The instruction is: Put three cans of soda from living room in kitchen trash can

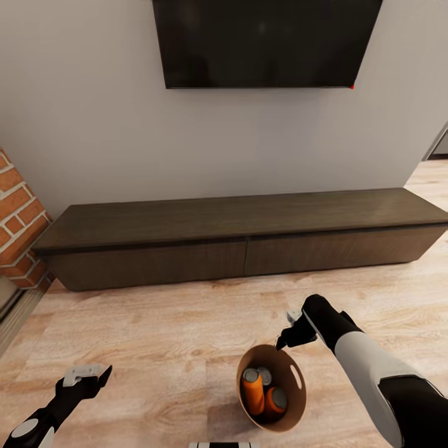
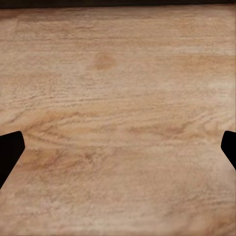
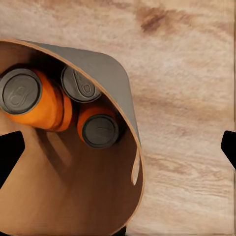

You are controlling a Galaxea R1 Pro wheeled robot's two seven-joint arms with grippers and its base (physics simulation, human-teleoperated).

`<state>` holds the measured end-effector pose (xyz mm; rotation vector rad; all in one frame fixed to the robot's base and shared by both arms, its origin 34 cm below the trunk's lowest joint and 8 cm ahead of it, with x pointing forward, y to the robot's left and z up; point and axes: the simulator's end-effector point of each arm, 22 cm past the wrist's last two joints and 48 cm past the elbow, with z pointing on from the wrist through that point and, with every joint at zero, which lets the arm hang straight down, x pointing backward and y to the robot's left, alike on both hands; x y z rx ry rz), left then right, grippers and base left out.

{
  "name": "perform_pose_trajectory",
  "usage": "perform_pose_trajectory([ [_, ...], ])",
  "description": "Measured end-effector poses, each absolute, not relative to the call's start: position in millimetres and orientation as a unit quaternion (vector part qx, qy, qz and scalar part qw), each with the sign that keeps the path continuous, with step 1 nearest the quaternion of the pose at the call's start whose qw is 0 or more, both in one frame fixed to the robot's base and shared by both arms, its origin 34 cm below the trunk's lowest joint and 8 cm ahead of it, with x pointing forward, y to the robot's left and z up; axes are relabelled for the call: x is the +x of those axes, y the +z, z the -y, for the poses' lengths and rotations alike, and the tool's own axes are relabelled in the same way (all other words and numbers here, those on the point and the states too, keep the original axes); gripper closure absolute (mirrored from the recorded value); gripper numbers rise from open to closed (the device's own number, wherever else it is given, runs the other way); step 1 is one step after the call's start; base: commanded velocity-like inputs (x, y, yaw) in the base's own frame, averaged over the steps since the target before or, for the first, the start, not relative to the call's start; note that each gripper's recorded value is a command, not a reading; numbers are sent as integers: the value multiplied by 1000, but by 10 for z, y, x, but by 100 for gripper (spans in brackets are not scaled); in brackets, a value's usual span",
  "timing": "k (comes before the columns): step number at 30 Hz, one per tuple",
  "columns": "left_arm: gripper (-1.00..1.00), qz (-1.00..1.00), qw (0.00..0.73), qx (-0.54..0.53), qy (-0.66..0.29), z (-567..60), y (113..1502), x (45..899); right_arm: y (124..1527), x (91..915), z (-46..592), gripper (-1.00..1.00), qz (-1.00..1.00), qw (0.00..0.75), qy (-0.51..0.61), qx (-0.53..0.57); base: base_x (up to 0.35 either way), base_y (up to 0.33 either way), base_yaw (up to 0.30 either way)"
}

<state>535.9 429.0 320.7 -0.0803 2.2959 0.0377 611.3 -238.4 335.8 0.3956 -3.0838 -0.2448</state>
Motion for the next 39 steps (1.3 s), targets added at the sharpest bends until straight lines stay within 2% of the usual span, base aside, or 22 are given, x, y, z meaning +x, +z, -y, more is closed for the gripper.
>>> perform_pose_trajectory([
  [12,-100,-917,398,-36,19,-4307,3385,5338,3324,5841,2648,-100,990,22,-37,132,0,0,0],
  [39,-100,-919,391,-40,18,-4268,3906,5414,3779,5827,2606,-100,989,7,-39,144,0,0,0],
])
